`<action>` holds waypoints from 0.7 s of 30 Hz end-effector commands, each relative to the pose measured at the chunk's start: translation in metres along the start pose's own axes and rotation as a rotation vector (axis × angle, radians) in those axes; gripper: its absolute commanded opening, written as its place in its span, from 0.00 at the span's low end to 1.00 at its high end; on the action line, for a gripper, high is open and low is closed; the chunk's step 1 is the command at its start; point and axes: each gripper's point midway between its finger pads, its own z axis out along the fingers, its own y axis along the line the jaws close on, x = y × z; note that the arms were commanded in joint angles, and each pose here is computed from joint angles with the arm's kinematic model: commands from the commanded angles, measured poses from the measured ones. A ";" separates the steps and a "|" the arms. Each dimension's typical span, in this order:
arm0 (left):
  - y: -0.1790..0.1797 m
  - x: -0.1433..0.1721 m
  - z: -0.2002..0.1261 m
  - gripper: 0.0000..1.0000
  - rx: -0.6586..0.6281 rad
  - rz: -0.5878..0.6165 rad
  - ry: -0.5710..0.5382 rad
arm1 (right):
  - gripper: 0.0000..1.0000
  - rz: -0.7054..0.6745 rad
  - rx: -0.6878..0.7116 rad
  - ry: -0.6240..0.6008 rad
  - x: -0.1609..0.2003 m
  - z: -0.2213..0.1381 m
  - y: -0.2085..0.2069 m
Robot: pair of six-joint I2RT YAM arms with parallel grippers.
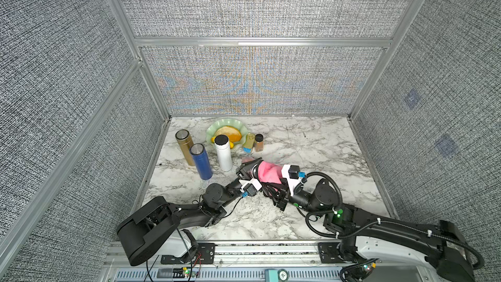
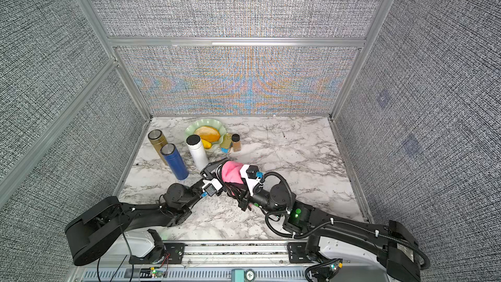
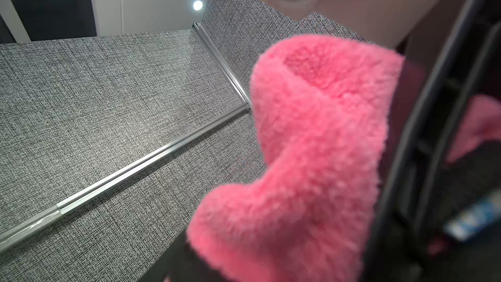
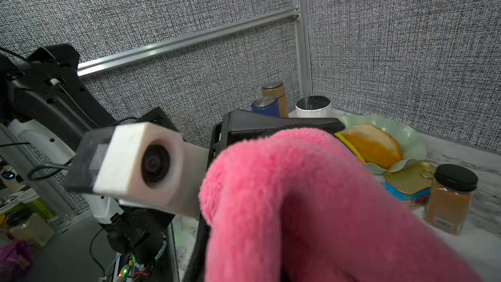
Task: Wipe the surface of the thermos
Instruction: Wipe the dirt from the surface of the thermos.
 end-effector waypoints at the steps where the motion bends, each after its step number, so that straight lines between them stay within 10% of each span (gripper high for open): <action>1: -0.018 -0.040 -0.006 0.00 0.113 0.078 -0.197 | 0.00 0.029 0.082 0.056 0.010 0.014 -0.014; 6: -0.038 -0.052 -0.020 0.00 0.213 0.092 -0.280 | 0.00 0.059 0.252 0.095 0.012 0.021 -0.052; 15: 0.023 -0.055 -0.006 0.00 -0.075 -0.039 -0.216 | 0.00 0.041 0.155 0.122 0.029 0.018 -0.035; 21: 0.019 -0.062 0.000 0.00 -0.009 -0.055 -0.211 | 0.00 0.056 0.274 0.176 0.046 0.027 -0.056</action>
